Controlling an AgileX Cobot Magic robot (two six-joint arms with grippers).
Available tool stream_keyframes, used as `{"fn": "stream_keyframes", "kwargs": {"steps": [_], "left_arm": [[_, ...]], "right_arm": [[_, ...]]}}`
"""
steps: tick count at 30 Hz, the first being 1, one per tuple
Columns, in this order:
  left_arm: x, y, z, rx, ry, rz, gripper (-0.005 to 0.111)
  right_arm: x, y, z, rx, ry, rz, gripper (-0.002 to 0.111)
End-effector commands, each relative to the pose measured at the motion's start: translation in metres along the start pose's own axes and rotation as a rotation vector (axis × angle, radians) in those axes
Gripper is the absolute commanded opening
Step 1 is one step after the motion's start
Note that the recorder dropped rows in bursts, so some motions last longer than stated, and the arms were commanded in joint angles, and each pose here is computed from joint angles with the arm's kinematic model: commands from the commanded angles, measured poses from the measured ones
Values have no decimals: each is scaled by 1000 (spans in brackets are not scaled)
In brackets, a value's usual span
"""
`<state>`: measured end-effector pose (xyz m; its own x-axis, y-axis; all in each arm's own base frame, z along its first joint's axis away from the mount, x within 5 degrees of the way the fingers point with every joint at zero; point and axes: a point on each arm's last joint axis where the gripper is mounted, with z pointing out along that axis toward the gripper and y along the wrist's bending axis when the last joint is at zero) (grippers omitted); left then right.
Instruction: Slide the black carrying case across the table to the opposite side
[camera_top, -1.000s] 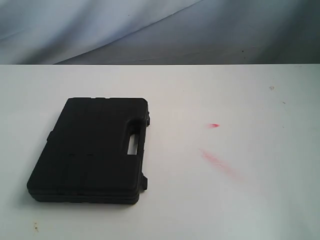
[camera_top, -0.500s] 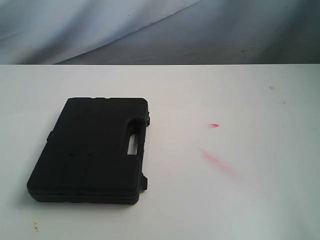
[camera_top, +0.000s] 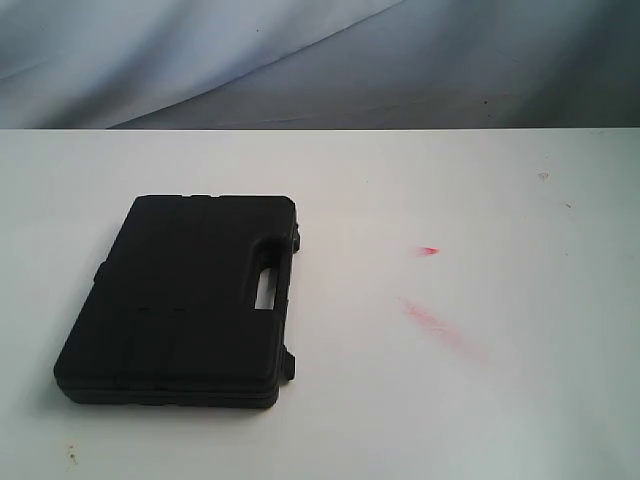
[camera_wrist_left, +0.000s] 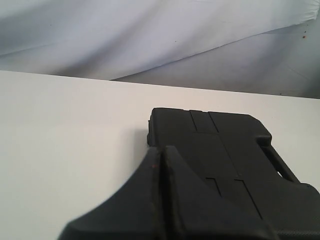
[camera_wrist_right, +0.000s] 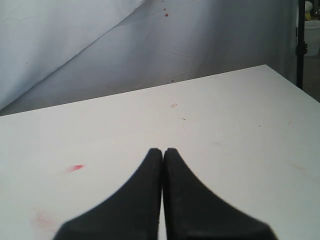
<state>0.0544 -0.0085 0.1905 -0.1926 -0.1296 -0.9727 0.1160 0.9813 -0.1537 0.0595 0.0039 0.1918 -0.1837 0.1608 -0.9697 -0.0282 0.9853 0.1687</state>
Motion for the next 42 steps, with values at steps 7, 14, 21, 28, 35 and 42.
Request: {"fn": "stream_keyframes", "kwargs": {"steps": [7,14,21,28,35,42], "left_arm": [[1,0,0,4,3,-1,0],[-18,-1,-2,12,-207,81,0],[-36,-4,-8,38,-424,75,0],[-43,-6,-12,89,-507,-79,0],[-77,-24,-34,215,-763,114,0],[-142,-30,-75,111,-743,251,0]], "right_arm": [[1,0,0,-4,1,4,0],[1,0,0,-4,1,4,0],[1,0,0,-4,1,4,0],[1,0,0,-4,1,4,0],[1,0,0,-4,1,4,0],[1,0,0,-4,1,4,0]]}}
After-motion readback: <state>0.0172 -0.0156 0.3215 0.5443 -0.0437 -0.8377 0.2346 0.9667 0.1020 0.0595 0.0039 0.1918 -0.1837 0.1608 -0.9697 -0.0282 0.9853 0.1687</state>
